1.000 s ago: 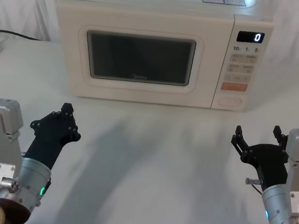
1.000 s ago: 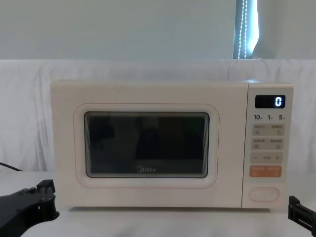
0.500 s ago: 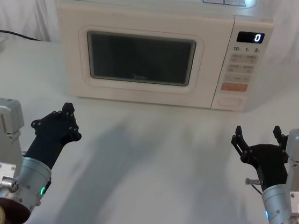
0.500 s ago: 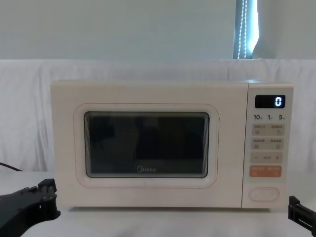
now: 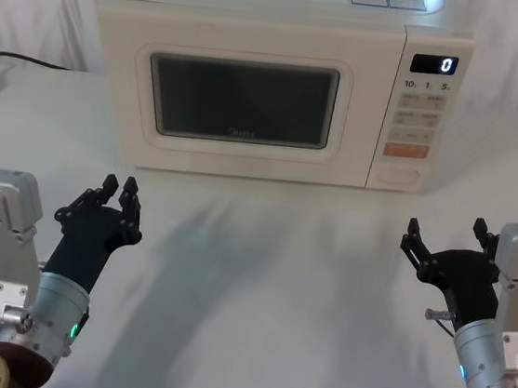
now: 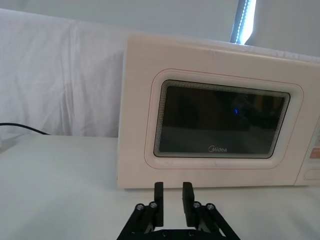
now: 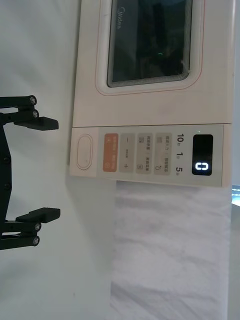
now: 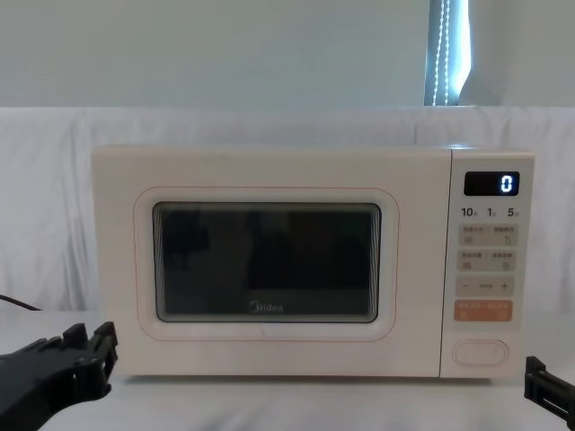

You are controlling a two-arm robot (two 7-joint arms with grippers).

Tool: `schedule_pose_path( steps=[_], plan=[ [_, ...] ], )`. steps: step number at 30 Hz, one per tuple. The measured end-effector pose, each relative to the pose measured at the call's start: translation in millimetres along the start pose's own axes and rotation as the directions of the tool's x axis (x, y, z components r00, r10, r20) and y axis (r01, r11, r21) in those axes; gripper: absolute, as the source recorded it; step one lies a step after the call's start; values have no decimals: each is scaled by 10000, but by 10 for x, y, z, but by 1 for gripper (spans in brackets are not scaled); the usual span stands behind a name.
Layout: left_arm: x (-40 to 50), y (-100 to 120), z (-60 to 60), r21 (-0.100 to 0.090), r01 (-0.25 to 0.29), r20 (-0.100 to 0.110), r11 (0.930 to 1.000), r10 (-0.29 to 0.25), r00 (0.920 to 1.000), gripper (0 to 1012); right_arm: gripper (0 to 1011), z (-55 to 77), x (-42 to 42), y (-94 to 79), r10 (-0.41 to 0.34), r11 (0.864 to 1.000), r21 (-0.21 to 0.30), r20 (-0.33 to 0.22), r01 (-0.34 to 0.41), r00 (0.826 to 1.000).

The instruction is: Press the button to open the microwave door with one hand; close the microwave door with the other hand.

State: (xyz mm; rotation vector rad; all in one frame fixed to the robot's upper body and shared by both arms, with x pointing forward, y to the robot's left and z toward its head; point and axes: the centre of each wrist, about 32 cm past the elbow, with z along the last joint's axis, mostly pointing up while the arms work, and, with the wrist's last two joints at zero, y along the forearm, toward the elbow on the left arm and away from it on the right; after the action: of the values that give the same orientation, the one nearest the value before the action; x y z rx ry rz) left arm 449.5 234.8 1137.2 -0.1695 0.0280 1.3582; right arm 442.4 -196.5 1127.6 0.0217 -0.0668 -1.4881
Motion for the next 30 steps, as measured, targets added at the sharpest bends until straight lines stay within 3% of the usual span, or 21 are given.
schedule_pose_path(
  steps=[22, 26, 30],
  plan=[
    [1, 0, -3, 9, -1, -1, 10000, 1, 10000, 917, 1002, 0, 0, 0, 0, 10000, 0, 0, 0, 10000],
    [1, 0, -3, 9, -1, -1, 10000, 1, 10000, 1001, 1002, 0, 0, 0, 1, 10000, 0, 1, -1, 10000],
    [1, 0, -3, 9, 0, -2, 10000, 0, 10000, 1001, 1002, 0, 0, 0, 1, 10000, 0, 0, -1, 10000]
  ],
)
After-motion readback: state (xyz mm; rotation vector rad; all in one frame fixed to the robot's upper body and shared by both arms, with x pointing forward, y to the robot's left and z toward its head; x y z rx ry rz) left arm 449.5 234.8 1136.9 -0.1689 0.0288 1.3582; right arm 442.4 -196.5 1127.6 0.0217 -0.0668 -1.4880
